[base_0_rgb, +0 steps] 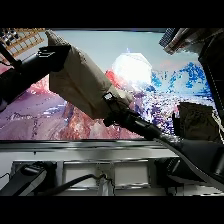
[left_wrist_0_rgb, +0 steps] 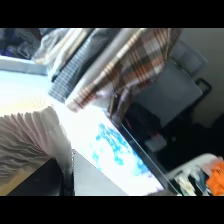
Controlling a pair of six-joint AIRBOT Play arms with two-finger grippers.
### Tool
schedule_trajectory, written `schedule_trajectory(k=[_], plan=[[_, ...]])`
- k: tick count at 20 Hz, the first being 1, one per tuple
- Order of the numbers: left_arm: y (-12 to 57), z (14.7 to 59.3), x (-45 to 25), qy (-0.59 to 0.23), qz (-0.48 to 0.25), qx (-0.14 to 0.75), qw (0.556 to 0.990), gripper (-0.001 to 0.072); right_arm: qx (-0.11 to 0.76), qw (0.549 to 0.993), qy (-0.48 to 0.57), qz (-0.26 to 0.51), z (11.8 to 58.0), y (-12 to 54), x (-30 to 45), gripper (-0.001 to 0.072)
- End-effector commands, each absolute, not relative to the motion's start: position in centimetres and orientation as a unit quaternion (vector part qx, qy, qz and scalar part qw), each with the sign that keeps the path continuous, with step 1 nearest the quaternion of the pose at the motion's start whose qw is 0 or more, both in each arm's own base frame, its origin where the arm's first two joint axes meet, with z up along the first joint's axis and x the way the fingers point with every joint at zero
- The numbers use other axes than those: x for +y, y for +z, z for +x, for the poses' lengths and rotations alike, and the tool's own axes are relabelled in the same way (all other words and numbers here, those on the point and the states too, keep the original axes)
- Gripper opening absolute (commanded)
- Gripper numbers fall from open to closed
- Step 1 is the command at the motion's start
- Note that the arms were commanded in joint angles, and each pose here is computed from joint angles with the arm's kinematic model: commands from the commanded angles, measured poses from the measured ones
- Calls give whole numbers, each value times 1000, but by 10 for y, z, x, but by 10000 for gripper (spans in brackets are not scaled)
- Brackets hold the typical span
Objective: Fold the clothes and pants, and hang the long-sleeved shirts on hangers.
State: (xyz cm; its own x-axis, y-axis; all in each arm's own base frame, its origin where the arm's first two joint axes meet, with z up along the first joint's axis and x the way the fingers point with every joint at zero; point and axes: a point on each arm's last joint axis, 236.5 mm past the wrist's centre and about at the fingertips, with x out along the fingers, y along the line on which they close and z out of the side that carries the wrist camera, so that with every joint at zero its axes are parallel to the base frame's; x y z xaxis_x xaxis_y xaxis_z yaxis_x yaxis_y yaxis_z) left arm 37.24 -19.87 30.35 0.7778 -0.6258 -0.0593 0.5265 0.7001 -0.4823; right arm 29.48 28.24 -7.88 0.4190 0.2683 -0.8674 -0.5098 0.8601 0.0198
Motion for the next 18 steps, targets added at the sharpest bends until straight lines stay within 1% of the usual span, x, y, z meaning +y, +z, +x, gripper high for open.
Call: schedule_trajectory(k=[1, 4, 6, 10, 14, 18], plan=[[314, 384, -185, -287, -233, 80, 926, 6, 442, 855, 244, -118, 302, -36, 282, 13], [325, 389, -175, -268, -239, 55, 932, 6, 396, 881, 244, -92, 312, 14, 272, 13], [332, 388, -174, -270, -239, 47, 932, 6, 365, 900, 228, -63, 324, 48, 252, 13], [366, 372, -172, -281, -238, 12, 930, 5, 273, 941, 198, -20, 339, 140, 204, 13], [420, 324, -199, -332, -231, -48, 913, 3, 161, 971, 177, -3, 337, 254, 163, 13], [469, 270, -206, -350, -163, -149, 910, 2, 85, 986, 144, 1, 318, 343, 121, 13]])
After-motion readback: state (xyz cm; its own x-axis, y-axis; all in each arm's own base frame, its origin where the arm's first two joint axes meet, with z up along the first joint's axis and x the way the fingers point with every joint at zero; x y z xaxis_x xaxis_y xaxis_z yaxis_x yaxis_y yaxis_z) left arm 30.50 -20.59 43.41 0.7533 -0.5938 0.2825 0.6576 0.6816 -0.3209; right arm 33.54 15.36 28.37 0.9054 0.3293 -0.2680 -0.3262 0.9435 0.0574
